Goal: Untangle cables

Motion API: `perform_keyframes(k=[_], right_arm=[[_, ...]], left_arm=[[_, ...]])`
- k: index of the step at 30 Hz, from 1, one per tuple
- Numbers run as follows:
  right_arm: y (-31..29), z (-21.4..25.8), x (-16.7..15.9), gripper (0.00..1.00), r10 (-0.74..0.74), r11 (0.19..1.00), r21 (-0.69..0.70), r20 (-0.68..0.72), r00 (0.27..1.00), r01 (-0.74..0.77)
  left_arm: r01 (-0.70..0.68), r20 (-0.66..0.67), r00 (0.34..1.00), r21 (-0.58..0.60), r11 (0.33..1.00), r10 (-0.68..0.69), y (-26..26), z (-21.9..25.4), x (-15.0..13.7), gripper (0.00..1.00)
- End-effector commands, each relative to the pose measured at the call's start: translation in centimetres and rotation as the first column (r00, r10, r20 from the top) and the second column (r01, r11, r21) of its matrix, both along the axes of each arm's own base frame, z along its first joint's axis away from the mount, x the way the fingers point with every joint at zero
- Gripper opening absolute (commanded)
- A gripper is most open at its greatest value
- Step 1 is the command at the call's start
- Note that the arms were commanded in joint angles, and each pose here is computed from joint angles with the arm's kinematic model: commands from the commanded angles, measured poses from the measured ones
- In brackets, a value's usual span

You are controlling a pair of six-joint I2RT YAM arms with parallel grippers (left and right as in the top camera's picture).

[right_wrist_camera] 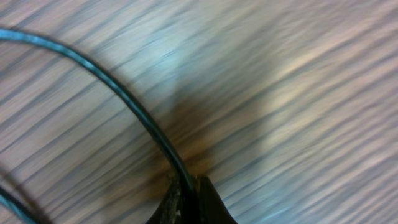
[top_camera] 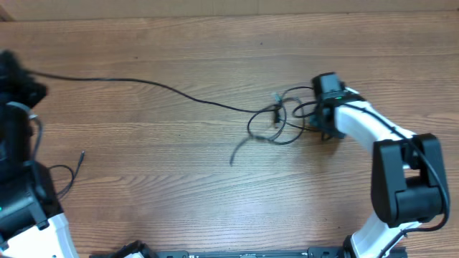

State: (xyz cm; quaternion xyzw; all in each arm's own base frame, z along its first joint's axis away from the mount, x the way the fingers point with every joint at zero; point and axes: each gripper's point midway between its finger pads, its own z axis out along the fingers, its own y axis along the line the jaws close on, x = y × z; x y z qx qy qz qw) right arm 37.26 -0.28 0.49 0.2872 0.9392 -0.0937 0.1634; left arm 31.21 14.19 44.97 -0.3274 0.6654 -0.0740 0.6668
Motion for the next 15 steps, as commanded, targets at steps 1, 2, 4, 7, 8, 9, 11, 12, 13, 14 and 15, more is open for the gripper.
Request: perform_keyframes(k=[1, 2, 4, 7, 8, 9, 11, 12, 13, 14, 15], right_arm=[[-2.3, 1.1, 0.3, 0.04, -0.062, 0.998, 0.024, 0.028, 0.998, 0.061], [-2.8, 1.0, 0.2, 0.04, -0.076, 0.997, 0.03, 0.024, 0.997, 0.076], [-3.8, 0.9, -0.2, 0.04, -0.106, 0.994, 0.036, 0.012, 0.994, 0.106], [-5.1, 0.8, -0.9, 0.04, -0.142, 0.989, 0.034, -0.01, 0.99, 0.142], [-5.5, 0.8, -1.2, 0.04, -0.153, 0.988, 0.032, -0.018, 0.988, 0.154], [-6.0, 0.7, -1.5, 0.04, -0.166, 0.985, 0.031, -0.031, 0.986, 0.167], [-6.6, 0.6, -2.2, 0.04, -0.189, 0.981, 0.029, -0.051, 0.981, 0.191], [-7.0, 0.6, -2.5, 0.04, -0.2, 0.979, 0.028, -0.062, 0.978, 0.202], [-7.3, 0.5, -2.8, 0.04, -0.208, 0.977, 0.026, -0.07, 0.976, 0.21], [-7.5, 0.5, -3.0, 0.04, -0.214, 0.976, 0.026, -0.079, 0.974, 0.217], [-7.6, 0.5, -3.2, 0.04, -0.217, 0.975, 0.025, -0.086, 0.972, 0.22]], left_arm=[[-0.115, 0.027, 0.993, 0.005, 0.993, 0.114, 3.1, 1.0, -2.1, 0.04], [-0.137, 0.02, 0.99, 0.0, 0.991, 0.137, 3.9, 0.7, -2.3, 0.04], [-0.171, 0.005, 0.985, -0.008, 0.985, 0.171, 5.1, 0.2, -2.6, 0.04], [-0.181, -0.03, 0.983, -0.027, 0.983, 0.18, 6.1, -1.0, -2.2, 0.04], [-0.181, -0.045, 0.983, -0.036, 0.983, 0.179, 6.2, -1.5, -2.0, 0.04], [-0.181, -0.063, 0.982, -0.046, 0.982, 0.178, 6.5, -2.1, -1.7, 0.04], [-0.163, -0.09, 0.984, -0.066, 0.984, 0.157, 6.6, -3.2, -1.0, 0.04], [-0.137, -0.099, 0.987, -0.077, 0.988, 0.129, 6.4, -3.6, -0.5, 0.04], [-0.092, -0.103, 0.991, -0.093, 0.991, 0.083, 5.9, -4.0, 0.1, 0.04], [-0.047, -0.104, 0.994, -0.107, 0.993, 0.036, 5.3, -4.2, 0.6, 0.04], [-0.001, -0.101, 0.995, -0.12, 0.993, -0.011, 4.7, -4.4, 1.1, 0.04]])
